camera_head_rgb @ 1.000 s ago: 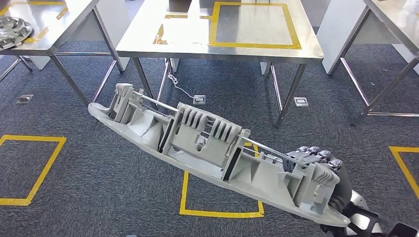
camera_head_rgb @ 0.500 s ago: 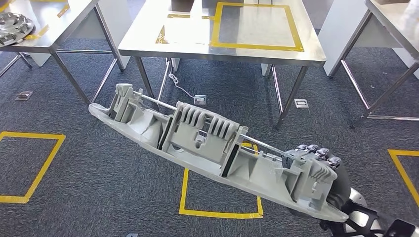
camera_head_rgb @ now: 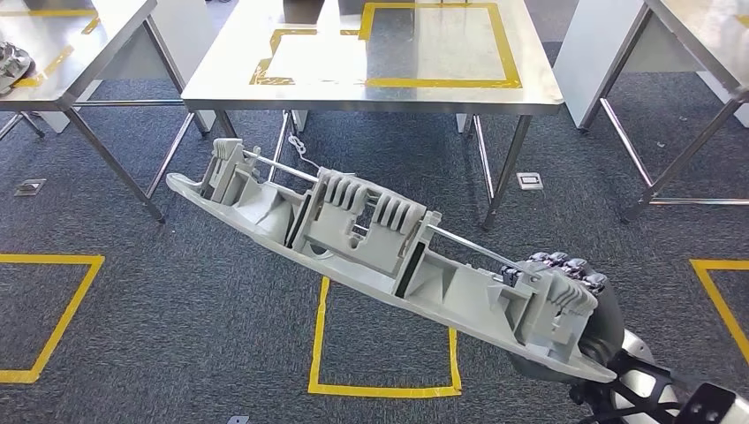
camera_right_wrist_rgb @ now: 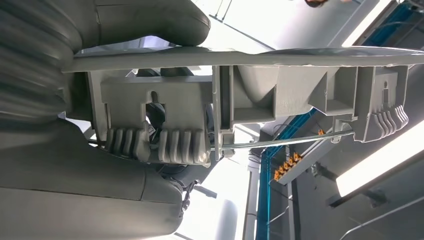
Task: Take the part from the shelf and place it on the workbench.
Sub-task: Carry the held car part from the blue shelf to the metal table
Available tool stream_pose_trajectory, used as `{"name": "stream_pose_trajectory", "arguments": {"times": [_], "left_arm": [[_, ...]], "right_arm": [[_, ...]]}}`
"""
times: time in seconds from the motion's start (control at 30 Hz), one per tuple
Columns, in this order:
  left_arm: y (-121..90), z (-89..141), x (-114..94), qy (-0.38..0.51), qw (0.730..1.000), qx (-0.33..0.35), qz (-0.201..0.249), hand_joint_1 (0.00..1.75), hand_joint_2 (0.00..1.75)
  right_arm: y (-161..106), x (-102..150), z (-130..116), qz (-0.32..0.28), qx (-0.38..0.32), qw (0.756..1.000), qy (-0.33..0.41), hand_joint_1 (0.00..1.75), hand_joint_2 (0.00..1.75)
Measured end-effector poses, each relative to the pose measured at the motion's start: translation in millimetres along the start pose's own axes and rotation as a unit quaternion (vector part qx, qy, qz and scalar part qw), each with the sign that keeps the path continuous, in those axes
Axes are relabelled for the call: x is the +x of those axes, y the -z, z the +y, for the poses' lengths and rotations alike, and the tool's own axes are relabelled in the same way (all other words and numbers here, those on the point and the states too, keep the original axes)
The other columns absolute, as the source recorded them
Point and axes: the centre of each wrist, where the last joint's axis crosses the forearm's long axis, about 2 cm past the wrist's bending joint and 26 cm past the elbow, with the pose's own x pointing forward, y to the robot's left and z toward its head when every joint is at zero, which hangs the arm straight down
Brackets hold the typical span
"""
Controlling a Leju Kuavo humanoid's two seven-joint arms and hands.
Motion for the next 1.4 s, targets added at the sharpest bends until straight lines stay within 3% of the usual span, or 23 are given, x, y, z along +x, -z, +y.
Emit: {"name": "stream_pose_trajectory", "arguments": {"times": [0.8,1.07,1.4], "left_arm": [[-1.1,1.5,-7.9,-0.02,1.0,0.007,-0.004,0.0,1.75],[-2.3,3.2,-15.3,-0.013,1.0,0.008,0.003,0.0,1.75],[-2.3,4.7,-16.1,-0.01,1.0,0.009,0.001,0.0,1.75]], "right_arm": [[20.2,-21.4,-12.1,-0.015,-0.002,1.0,0.003,1.75,1.75],[6.5,-15.3,4.9,-0.003,-0.017,1.0,0.017,1.75,1.75],[0.0,-2.7,-0.5,-0.006,-0.015,1.0,0.013,1.75,1.75]]}}
